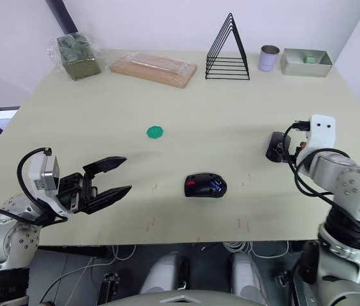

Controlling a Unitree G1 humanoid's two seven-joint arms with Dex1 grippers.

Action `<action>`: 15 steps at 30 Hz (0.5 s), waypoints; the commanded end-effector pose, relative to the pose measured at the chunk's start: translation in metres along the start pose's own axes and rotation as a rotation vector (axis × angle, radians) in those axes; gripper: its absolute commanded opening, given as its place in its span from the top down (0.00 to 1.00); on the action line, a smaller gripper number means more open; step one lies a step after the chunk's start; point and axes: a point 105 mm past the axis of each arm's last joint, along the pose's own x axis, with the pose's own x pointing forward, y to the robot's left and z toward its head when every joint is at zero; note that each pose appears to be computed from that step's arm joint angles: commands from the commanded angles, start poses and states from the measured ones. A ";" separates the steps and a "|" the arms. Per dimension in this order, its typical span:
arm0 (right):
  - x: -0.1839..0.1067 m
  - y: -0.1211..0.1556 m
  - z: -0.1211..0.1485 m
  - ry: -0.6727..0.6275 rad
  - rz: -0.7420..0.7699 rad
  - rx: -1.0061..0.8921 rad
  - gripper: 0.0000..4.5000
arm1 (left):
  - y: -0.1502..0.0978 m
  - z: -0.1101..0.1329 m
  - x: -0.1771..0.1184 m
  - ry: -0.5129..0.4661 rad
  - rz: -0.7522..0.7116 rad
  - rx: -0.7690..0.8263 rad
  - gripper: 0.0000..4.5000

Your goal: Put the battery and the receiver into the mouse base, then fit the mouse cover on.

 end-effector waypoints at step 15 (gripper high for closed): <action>0.019 0.034 0.002 -0.125 -0.114 0.063 0.00 | -0.007 0.010 -0.006 -0.028 -0.022 0.037 0.01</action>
